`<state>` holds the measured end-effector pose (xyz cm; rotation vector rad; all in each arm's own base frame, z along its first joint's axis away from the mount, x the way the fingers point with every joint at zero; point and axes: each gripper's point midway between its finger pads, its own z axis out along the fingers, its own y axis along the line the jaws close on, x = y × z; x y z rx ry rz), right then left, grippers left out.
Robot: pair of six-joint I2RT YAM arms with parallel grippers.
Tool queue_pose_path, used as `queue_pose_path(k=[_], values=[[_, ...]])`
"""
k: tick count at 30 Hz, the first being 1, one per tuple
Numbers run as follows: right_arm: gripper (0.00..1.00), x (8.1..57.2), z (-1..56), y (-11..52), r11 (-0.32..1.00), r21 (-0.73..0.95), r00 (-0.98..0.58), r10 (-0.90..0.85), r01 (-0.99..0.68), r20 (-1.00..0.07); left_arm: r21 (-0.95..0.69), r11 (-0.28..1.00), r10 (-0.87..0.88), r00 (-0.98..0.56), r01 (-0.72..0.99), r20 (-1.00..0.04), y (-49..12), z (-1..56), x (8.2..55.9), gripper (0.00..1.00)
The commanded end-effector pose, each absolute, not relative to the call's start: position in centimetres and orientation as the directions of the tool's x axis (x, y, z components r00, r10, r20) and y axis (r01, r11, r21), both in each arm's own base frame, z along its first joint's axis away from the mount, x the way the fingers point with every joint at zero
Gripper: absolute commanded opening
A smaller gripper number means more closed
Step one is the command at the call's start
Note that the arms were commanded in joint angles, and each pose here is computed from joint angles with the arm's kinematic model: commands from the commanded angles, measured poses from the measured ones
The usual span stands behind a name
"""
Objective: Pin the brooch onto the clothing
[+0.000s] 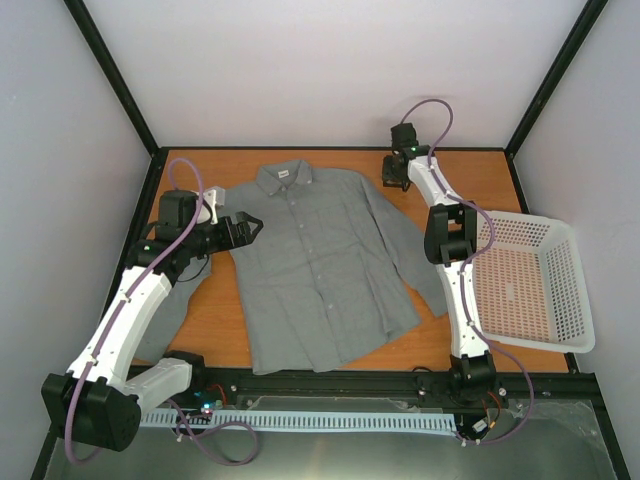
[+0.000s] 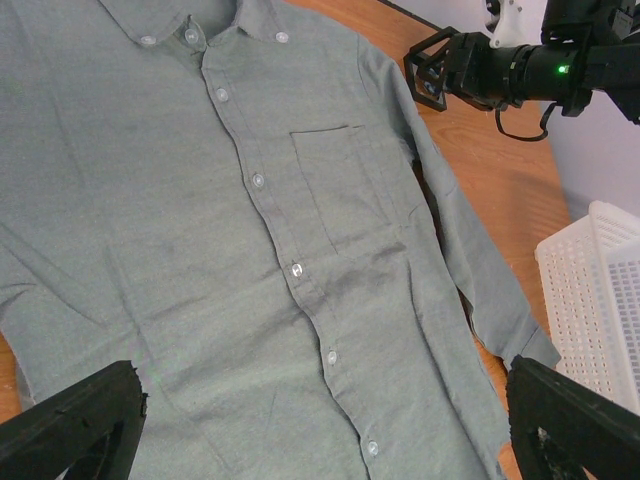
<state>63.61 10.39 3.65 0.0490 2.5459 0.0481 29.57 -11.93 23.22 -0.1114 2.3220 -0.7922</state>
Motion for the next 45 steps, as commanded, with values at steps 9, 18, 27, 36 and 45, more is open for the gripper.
queue_pose_path(k=[9,18,27,36,45], values=[[0.54,63.9,1.0,9.4,0.999,-0.029,-0.838,0.001,0.02,-0.545,-0.562,0.812,-0.279,-0.743,0.155,-0.608,-11.9,24.7,30.0,0.98],[0.53,63.3,0.3,9.8,0.999,-0.042,-0.857,-0.015,0.008,-0.516,-0.565,0.811,-0.283,-0.74,0.155,-0.61,-11.9,24.8,30.0,0.98],[0.61,62.8,1.3,9.9,1.0,-0.027,-0.859,-0.007,0.007,-0.512,-0.57,0.808,-0.291,-0.739,0.151,-0.608,-11.9,24.9,30.0,0.98],[0.52,62.5,1.2,9.4,0.998,-0.069,-0.862,-0.029,0.007,-0.506,-0.574,0.805,-0.295,-0.739,0.15,-0.606,-11.9,25.0,30.1,0.98],[0.44,63.1,3.4,9.2,0.997,-0.071,-0.838,-0.028,0.013,-0.546,-0.578,0.802,-0.299,-0.738,0.149,-0.605,-12.0,25.1,30.3,0.98]])
